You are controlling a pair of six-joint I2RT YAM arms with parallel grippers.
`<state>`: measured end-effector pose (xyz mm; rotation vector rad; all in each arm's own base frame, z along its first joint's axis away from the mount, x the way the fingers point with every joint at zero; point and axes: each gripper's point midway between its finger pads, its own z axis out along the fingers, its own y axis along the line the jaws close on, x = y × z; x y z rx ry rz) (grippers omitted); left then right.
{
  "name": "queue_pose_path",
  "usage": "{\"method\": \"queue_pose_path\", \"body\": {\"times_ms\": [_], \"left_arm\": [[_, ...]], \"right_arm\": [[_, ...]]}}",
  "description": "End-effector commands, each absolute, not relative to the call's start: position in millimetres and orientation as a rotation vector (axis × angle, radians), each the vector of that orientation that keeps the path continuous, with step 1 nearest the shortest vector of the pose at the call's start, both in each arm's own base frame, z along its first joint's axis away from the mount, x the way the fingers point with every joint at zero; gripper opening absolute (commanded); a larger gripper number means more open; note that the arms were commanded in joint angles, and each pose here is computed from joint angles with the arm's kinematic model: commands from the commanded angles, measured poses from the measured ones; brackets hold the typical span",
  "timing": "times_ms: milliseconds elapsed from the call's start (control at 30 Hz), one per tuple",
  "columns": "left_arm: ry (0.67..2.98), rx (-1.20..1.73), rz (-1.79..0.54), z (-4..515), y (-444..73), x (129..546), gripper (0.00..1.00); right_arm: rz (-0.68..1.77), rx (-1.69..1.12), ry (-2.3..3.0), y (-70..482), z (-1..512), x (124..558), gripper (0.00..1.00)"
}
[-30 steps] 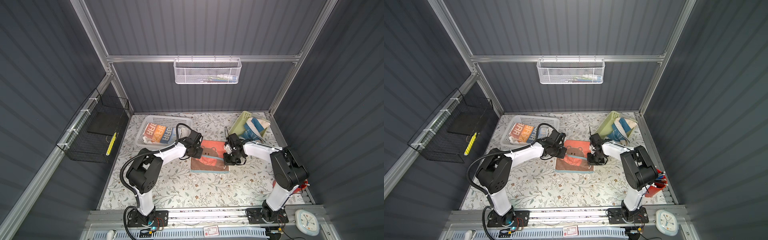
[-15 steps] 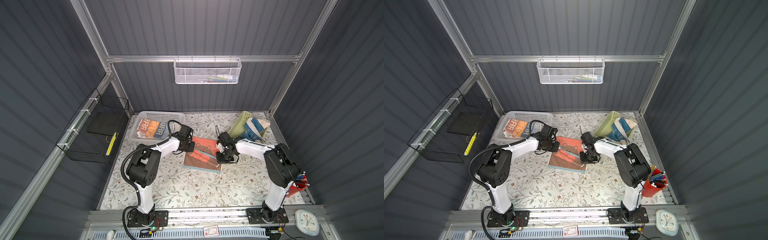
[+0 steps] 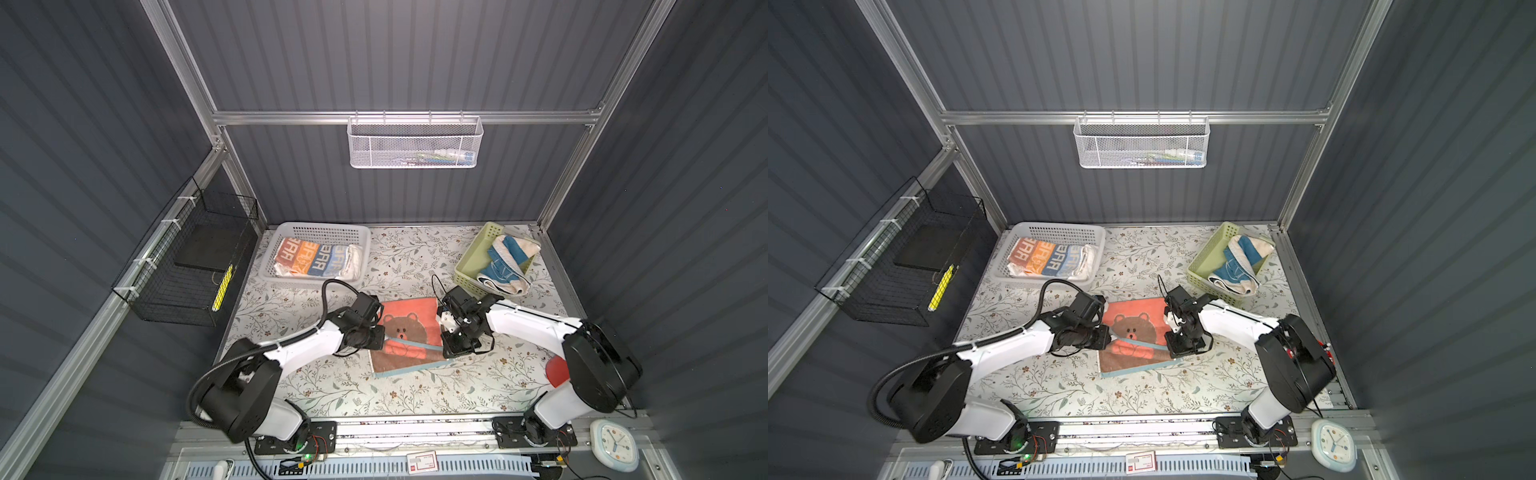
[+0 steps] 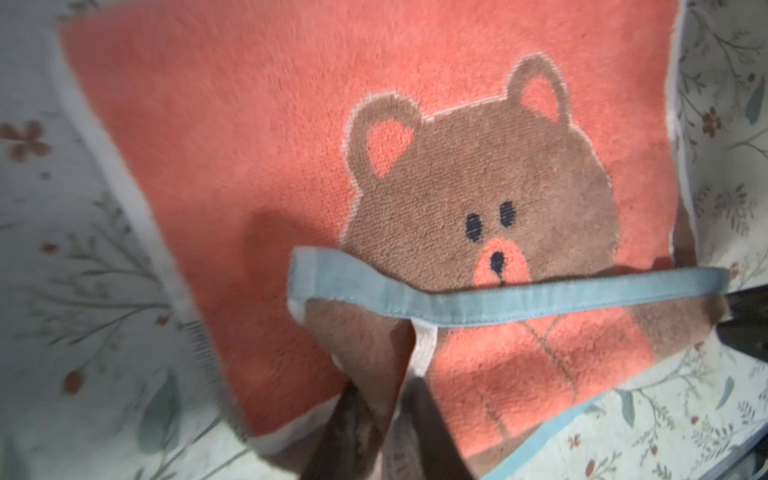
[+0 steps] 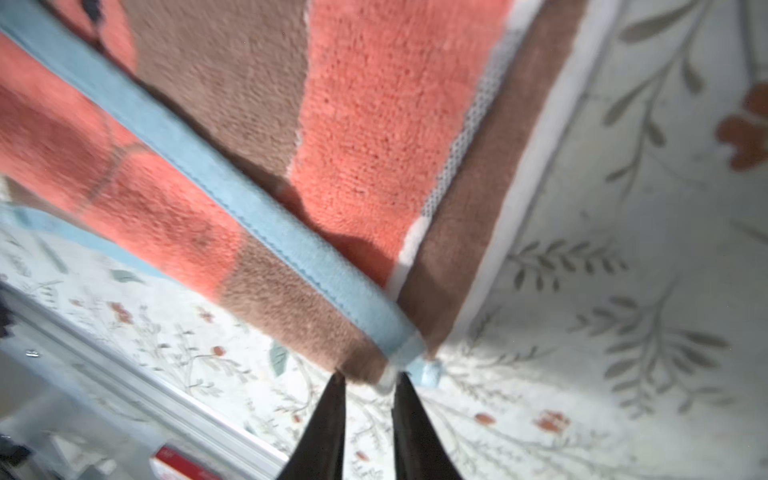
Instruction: Fold and stack the towels
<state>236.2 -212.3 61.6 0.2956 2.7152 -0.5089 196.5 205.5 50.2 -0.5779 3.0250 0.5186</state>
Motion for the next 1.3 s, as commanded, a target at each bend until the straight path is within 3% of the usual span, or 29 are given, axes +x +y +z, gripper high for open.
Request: {"method": "queue_pose_path", "body": {"times_ms": [0, 167, 367, 533, 667, 933, 1100, 1267], "left_arm": [[2.674, 0.221, -0.517, 89.8, -196.0, 225.3, 0.47], [2.636, 0.234, -0.458, 119.4, -176.3, 215.6, 0.52], [2.723, 0.284, -0.429, 113.0, -205.6, 244.6, 0.49], [2.785, 0.351, -0.418, 78.4, -240.5, 282.1, 0.41], [2.856, 0.383, -0.383, 44.9, -244.2, 283.3, 0.37], [2.926, 0.416, -0.350, 21.5, -222.9, 241.8, 0.36], [2.923, 0.512, -0.390, 39.1, -225.0, 193.3, 0.38], [2.868, 0.591, -0.601, 55.9, -249.1, 129.7, 0.36]], "right_arm": [[0.673, -0.631, 2.975, 216.2, 78.9, 178.1, 0.36], [0.674, -0.600, 2.943, 209.0, 96.0, 167.1, 0.46], [0.467, -0.423, 2.916, 205.3, 94.8, 217.2, 0.49], [0.504, -0.437, 2.928, 240.3, 78.3, 256.9, 0.47], [0.547, -0.480, 2.931, 268.0, 62.3, 283.2, 0.36], [0.570, -0.483, 3.023, 298.4, 13.6, 298.5, 0.17], [0.593, -0.314, 3.057, 301.2, -13.3, 304.6, 0.11], [0.589, -0.227, 3.041, 299.1, -16.8, 313.0, 0.09]]}}
